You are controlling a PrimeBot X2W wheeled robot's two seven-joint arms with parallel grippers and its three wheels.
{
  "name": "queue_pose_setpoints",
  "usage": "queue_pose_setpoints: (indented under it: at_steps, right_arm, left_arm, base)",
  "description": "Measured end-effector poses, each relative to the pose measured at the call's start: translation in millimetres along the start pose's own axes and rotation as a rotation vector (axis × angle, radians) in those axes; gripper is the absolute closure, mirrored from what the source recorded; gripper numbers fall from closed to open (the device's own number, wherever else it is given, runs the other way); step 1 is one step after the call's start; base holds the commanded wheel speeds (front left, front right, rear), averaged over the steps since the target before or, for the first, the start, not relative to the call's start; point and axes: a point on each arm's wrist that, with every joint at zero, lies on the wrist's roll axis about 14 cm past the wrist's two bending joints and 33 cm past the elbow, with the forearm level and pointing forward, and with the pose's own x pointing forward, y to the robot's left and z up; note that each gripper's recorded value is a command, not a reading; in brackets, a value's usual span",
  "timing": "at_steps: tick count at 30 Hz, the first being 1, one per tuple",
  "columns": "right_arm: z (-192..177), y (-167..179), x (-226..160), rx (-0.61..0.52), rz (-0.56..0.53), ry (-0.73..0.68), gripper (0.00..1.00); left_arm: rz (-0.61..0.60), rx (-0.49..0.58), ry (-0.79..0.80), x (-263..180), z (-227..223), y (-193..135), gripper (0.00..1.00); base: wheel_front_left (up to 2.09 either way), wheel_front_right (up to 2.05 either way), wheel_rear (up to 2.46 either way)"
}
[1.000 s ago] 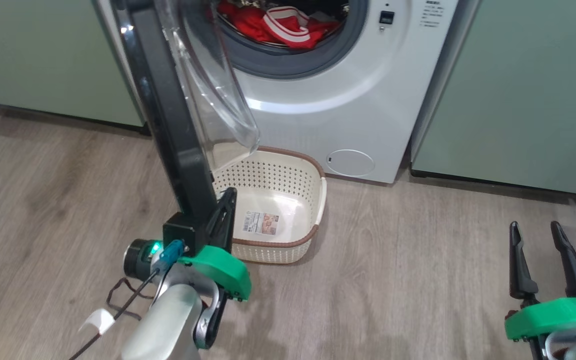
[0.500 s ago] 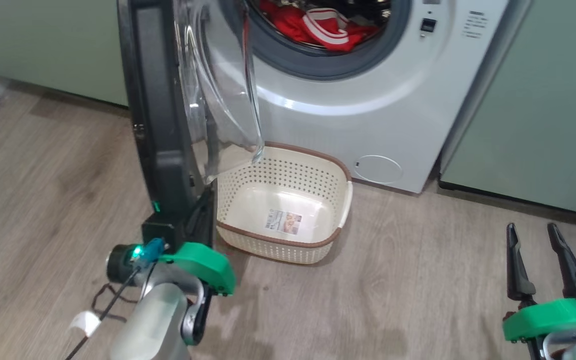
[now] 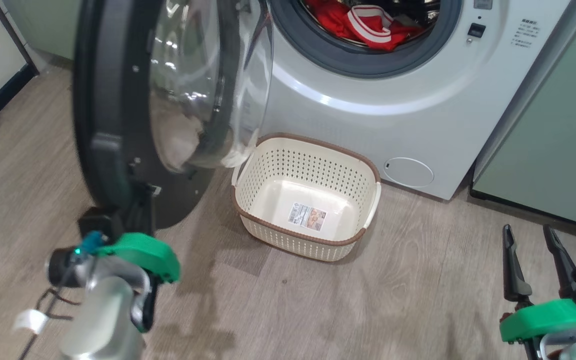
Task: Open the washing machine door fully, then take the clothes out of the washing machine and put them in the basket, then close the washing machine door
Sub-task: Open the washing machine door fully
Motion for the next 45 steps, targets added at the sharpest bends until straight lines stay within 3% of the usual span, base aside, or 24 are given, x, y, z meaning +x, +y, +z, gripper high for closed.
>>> queue_pose_setpoints:
  at_steps: [11,31,39,45]
  right_arm:
    - [-11.3,-1.8,8.6,0.011,0.006,0.024,0.0]
    - [-9.8,-16.4,0.7,0.001,-0.033,0.023,0.0]
    - [-2.0,-16.2,-5.1,-0.001,-0.038,0.006,0.0]
    - [7.7,-17.6,-13.3,0.0,-0.057,-0.019,0.0]
  left_arm:
    - [0.16,-0.043,-0.015,24.1,14.6,55.8,1.0]
    - [0.326,-0.084,0.024,33.7,9.6,106.5,1.0]
    - [0.295,-0.085,-0.025,35.4,25.8,105.0,1.0]
    - [0.231,-0.002,-0.075,27.9,38.4,91.8,1.0]
  base:
    - [0.0,0.0,0.0]
    - [0.0,0.0,0.0]
    - [0.0,0.0,0.0]
    - [0.0,0.0,0.0]
